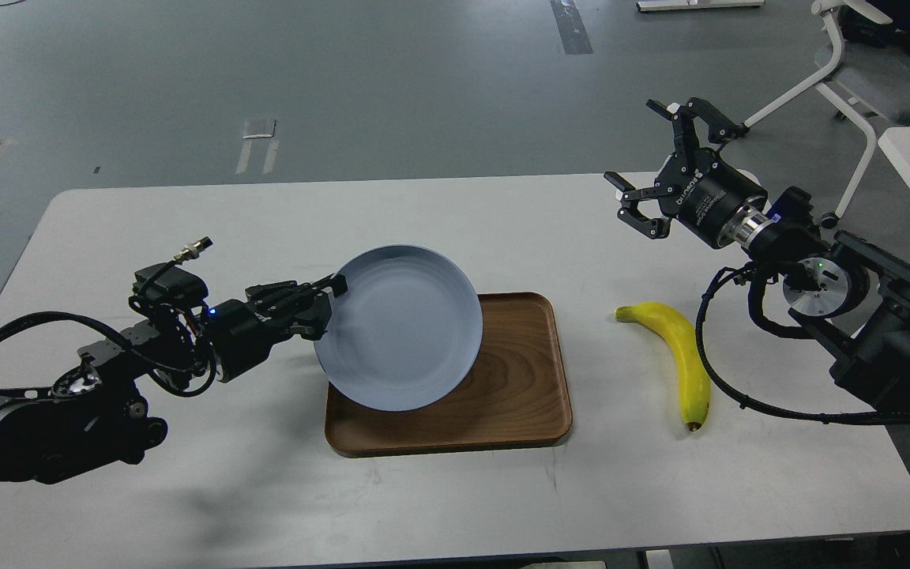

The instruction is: Place banana on plate with both arms

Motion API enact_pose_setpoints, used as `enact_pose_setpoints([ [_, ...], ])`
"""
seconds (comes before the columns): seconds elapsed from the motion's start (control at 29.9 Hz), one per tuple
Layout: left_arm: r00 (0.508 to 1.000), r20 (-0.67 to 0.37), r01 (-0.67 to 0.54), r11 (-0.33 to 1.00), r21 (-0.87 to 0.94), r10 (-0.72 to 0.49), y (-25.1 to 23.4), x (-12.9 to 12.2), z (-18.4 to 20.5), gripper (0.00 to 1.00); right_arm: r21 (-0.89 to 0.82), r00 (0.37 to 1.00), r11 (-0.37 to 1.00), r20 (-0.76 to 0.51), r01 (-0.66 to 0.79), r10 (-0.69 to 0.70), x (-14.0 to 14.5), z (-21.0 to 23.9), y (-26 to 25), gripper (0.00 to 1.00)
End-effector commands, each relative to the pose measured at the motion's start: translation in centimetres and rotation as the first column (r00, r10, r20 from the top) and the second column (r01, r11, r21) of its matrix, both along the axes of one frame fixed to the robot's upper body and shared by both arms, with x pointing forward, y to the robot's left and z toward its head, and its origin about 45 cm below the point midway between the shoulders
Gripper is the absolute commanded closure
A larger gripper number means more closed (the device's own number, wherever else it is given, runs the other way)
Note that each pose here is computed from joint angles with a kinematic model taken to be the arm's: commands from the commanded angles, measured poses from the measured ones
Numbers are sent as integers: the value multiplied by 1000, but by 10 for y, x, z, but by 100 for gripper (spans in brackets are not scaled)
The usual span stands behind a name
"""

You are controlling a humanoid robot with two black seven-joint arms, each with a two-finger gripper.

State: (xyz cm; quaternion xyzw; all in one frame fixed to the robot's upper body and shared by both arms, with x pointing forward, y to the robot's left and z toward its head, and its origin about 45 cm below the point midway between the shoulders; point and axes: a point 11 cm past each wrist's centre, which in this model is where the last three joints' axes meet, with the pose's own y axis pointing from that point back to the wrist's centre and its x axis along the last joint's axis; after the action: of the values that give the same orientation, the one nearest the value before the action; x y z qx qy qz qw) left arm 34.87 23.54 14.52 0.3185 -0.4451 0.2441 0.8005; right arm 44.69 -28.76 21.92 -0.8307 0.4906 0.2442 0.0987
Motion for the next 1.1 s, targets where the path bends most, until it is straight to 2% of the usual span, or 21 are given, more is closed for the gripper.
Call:
enact_pose_setpoints([
  [0.0, 999, -18, 31, 1000, 3, -31, -22, 1, -14, 100, -9, 1000, 1000, -1, 11, -11, -2, 0, -8, 0],
  [0.3, 995, -39, 89, 996, 6, -89, -64, 0, -34, 100, -27, 999, 999, -2, 32, -32, -4, 1, -23, 0],
  [0.84, 997, -40, 70, 993, 90, -67, -53, 7, -54, 100, -25, 999, 999, -16, 34, -34, -9, -5, -25, 0],
  [0.87, 997, -39, 74, 993, 88, -71, -53, 6, -54, 86, -25, 999, 999, -16, 34, -34, -9, -5, -25, 0],
  [0.9, 996, -39, 79, 993, 84, -76, -53, 6, -54, 63, -27, 999, 999, -15, 33, -33, -9, -5, -25, 0],
  [0.94, 996, -39, 80, 993, 84, -77, -53, 6, -54, 53, -27, 999, 999, -16, 34, -35, -9, -5, -25, 0],
  [0.97, 996, -38, 81, 993, 82, -78, -52, 6, -53, 35, -25, 999, 999, -16, 34, -34, -9, -5, -24, 0],
  [1.0, 996, -41, 83, 993, 80, -80, -52, 5, -53, 28, -27, 999, 999, -16, 33, -33, -9, -5, -24, 0],
  [1.07, 996, -38, 84, 994, 75, -82, -52, 6, -51, 22, -28, 999, 999, -15, 34, -34, -9, -5, -25, 0],
])
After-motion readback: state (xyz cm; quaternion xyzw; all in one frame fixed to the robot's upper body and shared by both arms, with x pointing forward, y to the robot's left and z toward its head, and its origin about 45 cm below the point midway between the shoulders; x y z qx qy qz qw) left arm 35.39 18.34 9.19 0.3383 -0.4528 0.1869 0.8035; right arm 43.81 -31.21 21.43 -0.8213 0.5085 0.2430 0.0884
